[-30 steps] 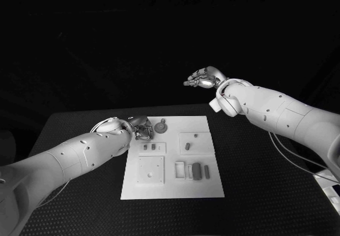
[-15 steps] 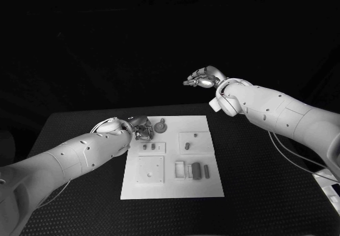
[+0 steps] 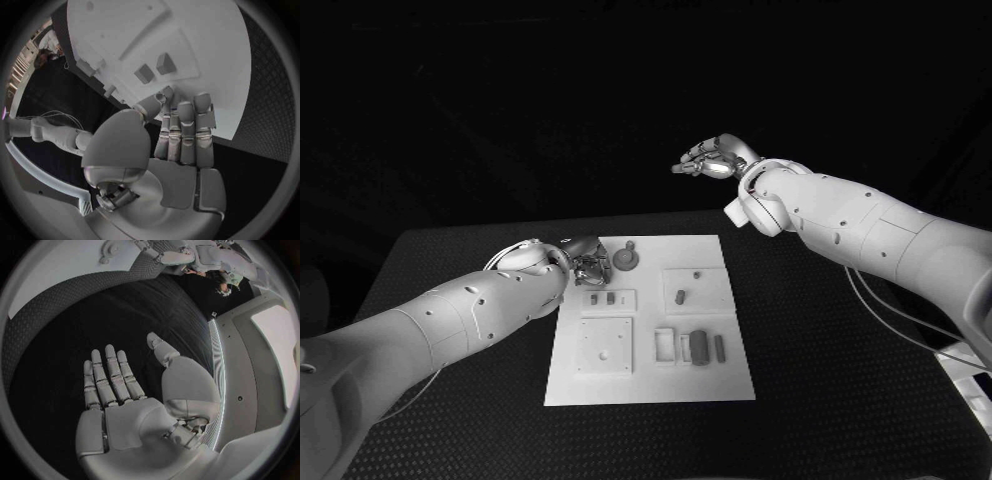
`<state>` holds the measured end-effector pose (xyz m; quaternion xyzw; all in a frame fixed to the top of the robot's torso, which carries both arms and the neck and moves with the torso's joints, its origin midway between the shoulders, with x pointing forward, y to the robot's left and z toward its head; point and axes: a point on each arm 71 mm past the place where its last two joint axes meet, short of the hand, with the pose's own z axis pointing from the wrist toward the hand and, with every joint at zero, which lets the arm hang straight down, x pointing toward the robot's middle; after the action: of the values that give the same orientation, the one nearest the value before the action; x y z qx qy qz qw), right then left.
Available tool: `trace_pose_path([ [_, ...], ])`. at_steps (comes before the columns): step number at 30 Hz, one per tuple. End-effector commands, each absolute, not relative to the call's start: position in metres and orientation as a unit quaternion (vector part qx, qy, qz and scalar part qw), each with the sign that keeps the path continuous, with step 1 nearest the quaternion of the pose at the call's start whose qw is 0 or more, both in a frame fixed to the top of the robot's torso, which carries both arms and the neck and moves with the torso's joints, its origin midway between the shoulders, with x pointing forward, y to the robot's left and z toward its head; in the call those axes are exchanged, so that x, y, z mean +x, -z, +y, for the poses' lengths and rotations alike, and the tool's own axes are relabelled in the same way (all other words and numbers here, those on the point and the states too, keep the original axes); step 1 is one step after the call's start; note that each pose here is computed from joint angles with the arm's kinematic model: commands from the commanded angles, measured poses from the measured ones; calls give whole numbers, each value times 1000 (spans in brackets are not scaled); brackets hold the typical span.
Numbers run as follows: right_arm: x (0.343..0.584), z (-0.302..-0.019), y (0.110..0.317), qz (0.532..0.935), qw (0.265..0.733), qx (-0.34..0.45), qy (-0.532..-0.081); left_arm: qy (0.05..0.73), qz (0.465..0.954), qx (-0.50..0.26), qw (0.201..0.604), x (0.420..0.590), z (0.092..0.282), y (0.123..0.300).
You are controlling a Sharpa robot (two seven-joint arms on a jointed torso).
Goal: Assemble the parts on the task board
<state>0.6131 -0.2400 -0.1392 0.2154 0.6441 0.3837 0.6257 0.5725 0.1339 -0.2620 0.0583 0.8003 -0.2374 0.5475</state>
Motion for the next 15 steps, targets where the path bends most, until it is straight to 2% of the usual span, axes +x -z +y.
trace_pose_path([
  [1,613,-238,139,646,622,210,-390,238,812,69,528,566,129,273],
  [15,613,-238,139,646,622,210,-390,246,810,53,529,567,132,273],
])
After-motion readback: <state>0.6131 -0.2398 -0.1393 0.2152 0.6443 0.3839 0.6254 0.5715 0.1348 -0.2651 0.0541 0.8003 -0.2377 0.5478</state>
